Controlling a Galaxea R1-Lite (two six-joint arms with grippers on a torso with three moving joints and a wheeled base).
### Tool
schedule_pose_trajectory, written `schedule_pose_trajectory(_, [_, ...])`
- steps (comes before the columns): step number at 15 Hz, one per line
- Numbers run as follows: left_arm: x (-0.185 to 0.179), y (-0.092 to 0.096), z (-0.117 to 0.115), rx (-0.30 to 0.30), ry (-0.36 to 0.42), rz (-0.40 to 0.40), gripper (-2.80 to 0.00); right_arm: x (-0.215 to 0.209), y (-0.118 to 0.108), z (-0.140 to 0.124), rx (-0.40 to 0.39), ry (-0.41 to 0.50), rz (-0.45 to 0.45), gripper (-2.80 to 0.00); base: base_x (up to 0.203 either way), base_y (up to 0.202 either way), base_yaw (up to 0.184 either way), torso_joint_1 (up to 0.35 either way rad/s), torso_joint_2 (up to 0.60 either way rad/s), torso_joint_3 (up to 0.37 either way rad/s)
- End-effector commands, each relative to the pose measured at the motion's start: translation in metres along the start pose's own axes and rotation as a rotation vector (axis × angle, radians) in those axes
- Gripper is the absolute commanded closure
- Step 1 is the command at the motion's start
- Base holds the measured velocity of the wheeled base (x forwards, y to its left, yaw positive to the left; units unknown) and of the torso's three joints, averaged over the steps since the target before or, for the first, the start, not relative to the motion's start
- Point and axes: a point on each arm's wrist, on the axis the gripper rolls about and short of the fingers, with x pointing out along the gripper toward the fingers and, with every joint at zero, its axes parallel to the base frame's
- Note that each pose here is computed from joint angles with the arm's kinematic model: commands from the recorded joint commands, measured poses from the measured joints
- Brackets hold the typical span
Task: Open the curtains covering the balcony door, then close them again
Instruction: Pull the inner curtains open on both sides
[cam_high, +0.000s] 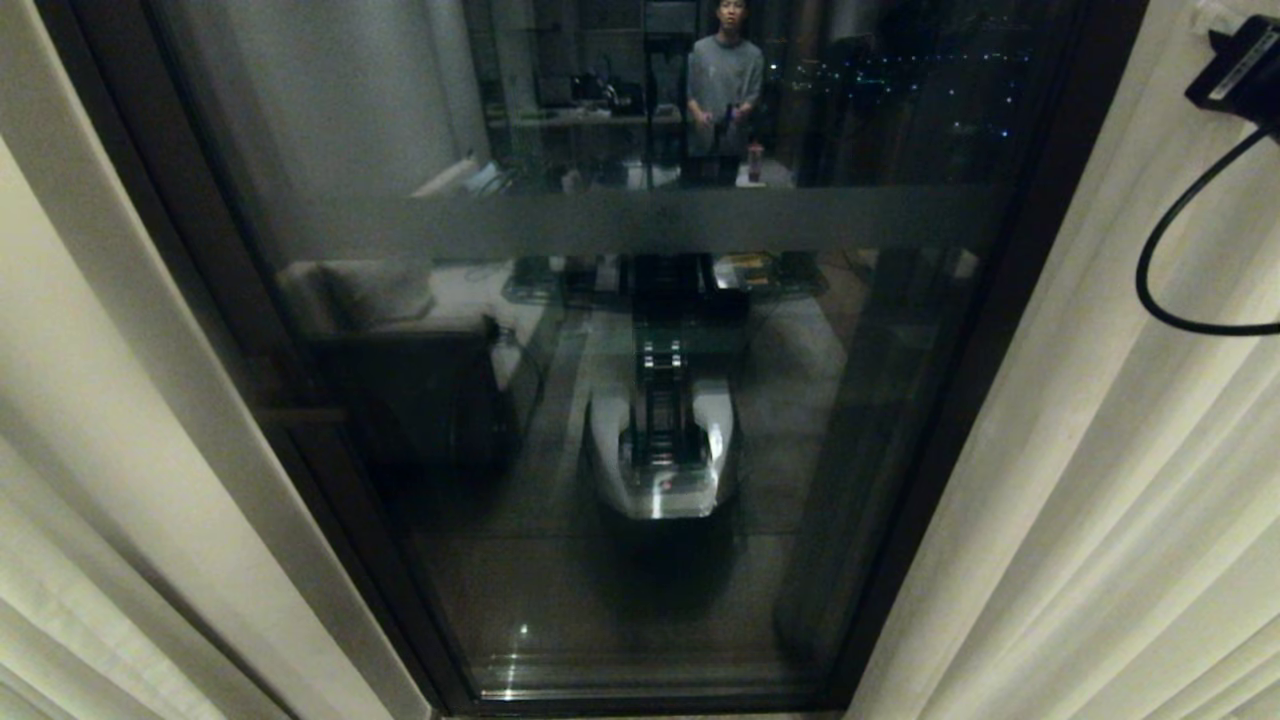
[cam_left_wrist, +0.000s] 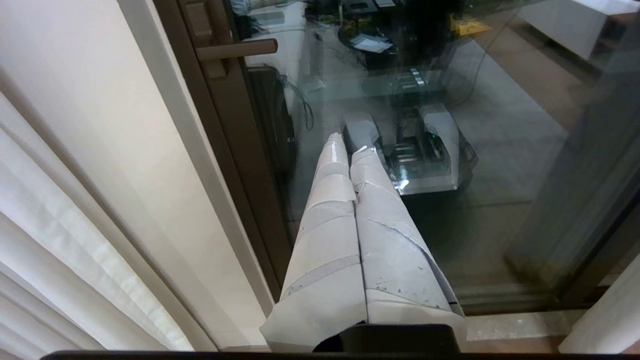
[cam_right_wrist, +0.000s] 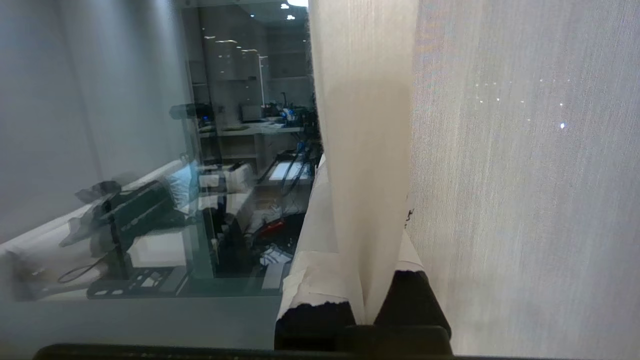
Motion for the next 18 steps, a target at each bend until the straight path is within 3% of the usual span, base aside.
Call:
schedule_pose_trajectory(1, [0.0000,0.0000,0.0000,0.000,-0.001,0.000,0.00,-0.0001,0.0001,0.0010,0.003,-0.006,0.001,0.00,0.000,0.000,0.000,0.000,0.00,0.000])
schedule_pose_trajectory(18, [0.0000,0.0000,0.0002,-0.007,-0.002,0.000,0.00,0.0011,-0.0012,-0.0022,0.001,0.001,-0.003,0.00,0.000,0.000,0.000,0.000,0.00,0.000])
